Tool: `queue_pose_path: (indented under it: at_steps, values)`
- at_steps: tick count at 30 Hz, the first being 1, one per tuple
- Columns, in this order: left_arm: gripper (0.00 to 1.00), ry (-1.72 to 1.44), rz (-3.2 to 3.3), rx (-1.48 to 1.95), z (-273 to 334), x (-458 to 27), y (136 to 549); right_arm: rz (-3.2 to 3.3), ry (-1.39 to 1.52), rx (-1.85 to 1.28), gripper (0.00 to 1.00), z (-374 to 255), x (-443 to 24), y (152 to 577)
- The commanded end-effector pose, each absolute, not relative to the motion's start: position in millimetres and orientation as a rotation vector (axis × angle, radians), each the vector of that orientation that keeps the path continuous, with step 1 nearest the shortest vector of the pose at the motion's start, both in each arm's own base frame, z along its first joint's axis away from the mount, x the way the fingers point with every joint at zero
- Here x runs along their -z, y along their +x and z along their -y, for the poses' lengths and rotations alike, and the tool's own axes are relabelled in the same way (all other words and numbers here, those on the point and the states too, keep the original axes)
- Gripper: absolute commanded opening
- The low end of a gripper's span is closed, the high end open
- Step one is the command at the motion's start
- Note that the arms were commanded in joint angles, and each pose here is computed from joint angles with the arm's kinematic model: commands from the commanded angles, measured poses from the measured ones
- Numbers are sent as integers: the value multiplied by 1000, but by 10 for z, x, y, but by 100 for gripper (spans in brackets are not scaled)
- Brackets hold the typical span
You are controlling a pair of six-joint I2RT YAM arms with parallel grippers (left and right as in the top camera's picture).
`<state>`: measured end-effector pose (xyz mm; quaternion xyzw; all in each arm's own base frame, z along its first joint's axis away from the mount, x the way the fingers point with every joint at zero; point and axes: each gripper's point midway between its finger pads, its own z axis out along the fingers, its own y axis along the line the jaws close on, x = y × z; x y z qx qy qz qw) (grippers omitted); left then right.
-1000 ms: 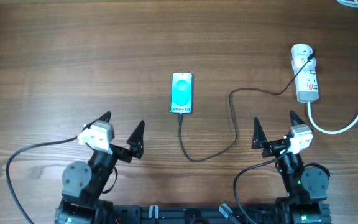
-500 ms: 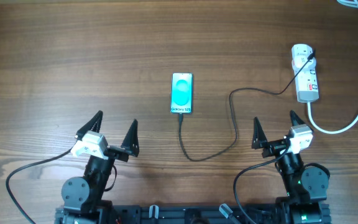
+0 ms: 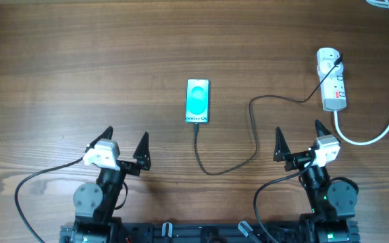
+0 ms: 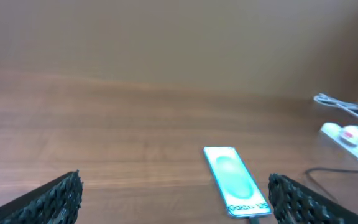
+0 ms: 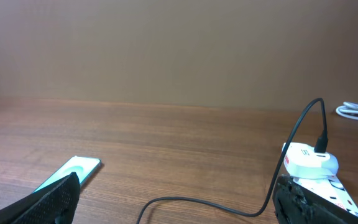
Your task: Plug charger to phone and switch on socket
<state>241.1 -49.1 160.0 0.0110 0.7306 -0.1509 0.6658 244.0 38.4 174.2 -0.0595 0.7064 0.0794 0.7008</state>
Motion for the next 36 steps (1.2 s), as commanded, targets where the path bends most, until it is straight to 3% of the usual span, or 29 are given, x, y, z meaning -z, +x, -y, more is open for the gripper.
queue_pose_path:
  at_steps: [1, 36]
  values:
    - [100, -2, -1648, 281, 386, -1578, 2429, -1560, -129, -170, 100, -375, -1768, 2435]
    - [100, 61, -1645, 131, 278, -1567, 2445, -1560, -128, -170, 100, -374, -1768, 2435]
